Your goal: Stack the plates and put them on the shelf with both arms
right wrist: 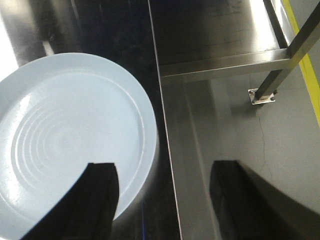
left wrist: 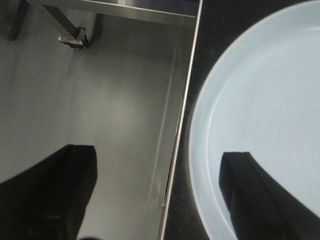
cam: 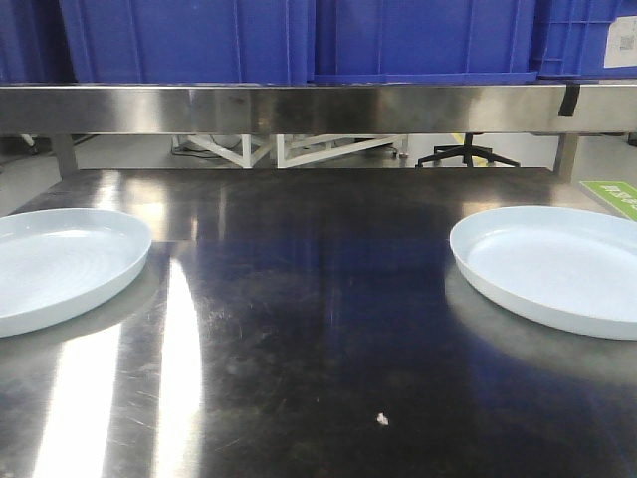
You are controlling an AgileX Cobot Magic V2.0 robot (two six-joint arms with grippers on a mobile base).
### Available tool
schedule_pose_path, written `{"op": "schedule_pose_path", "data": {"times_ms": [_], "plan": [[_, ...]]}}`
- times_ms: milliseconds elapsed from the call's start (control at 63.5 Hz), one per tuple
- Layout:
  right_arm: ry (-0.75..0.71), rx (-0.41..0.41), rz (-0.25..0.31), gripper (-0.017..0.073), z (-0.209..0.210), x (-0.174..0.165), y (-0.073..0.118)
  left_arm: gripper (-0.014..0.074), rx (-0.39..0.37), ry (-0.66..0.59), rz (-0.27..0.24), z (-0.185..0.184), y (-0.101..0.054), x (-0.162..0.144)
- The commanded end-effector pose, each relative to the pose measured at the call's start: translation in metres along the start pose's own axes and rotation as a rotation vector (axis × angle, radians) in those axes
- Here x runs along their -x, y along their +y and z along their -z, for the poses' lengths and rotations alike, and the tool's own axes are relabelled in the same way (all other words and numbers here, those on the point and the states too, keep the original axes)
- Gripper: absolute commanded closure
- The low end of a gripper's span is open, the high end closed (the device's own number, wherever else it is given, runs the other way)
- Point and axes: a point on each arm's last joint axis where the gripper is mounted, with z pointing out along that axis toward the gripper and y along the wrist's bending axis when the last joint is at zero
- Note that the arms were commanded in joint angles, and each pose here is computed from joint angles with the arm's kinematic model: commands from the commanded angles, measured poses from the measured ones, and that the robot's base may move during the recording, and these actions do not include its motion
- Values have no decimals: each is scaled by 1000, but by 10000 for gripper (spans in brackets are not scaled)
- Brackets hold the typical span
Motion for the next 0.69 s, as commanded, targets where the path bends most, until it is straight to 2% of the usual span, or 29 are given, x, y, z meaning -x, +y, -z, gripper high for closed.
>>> {"op": "schedule_pose_path", "data": {"times_ms": [0, 582, 677], "plan": [[-103, 23, 7, 51, 8, 16, 3, 35, -21, -104, 12, 7, -1, 16], [-103, 23, 7, 51, 8, 16, 3, 35, -36, -74, 7, -19, -6, 15], [-103, 23, 7, 51, 8, 16, 3, 123, -35, -55, 7, -25, -6, 14]]}}
